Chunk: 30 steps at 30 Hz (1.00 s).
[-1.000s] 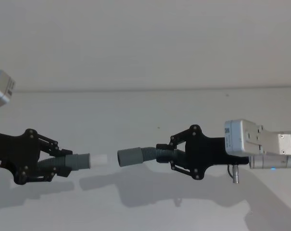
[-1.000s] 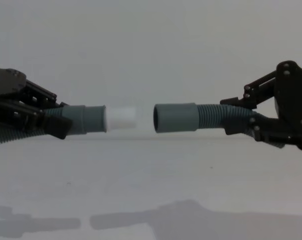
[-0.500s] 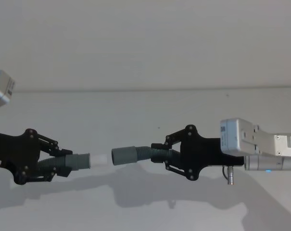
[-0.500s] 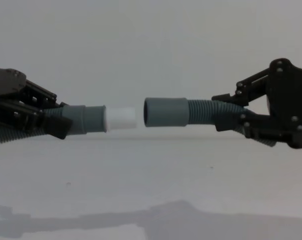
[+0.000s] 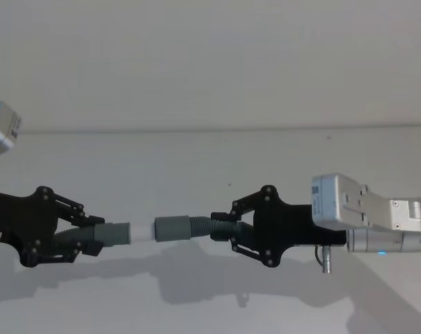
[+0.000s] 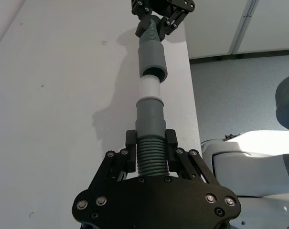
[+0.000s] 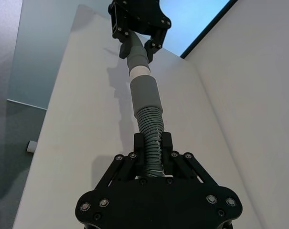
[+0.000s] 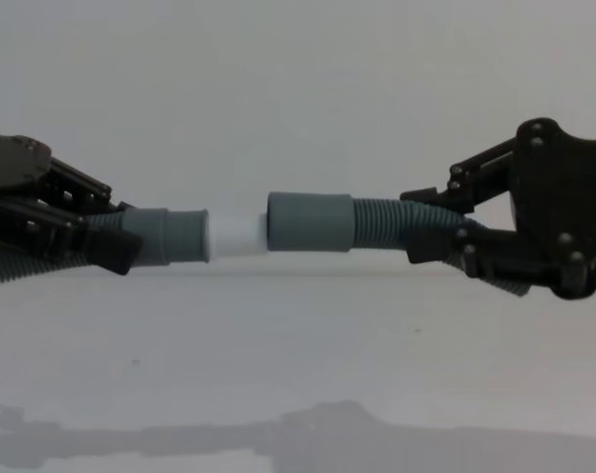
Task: Use both hands to pick up one end of the pipe from the table, align the ends, and insert them.
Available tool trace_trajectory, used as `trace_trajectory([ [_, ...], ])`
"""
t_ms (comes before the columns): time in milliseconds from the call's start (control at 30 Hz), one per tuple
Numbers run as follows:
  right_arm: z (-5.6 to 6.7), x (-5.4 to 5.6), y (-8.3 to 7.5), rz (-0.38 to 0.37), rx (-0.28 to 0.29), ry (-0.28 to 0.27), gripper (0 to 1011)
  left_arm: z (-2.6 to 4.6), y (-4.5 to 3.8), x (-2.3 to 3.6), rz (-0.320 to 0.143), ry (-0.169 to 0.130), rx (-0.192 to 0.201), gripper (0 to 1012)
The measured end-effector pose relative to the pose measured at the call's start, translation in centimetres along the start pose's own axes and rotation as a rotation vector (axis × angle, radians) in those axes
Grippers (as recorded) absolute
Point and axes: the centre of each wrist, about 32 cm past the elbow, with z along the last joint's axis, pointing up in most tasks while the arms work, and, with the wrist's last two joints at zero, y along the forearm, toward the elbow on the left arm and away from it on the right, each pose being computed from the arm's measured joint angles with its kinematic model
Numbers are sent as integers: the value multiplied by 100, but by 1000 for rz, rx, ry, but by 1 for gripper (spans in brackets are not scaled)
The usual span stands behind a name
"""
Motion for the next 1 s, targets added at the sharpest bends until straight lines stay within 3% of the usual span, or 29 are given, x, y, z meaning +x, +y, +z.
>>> trace_trajectory([
  [1000, -5, -29, 33, 47, -4, 8, 186, 1, -1, 0, 0, 0, 0, 325],
])
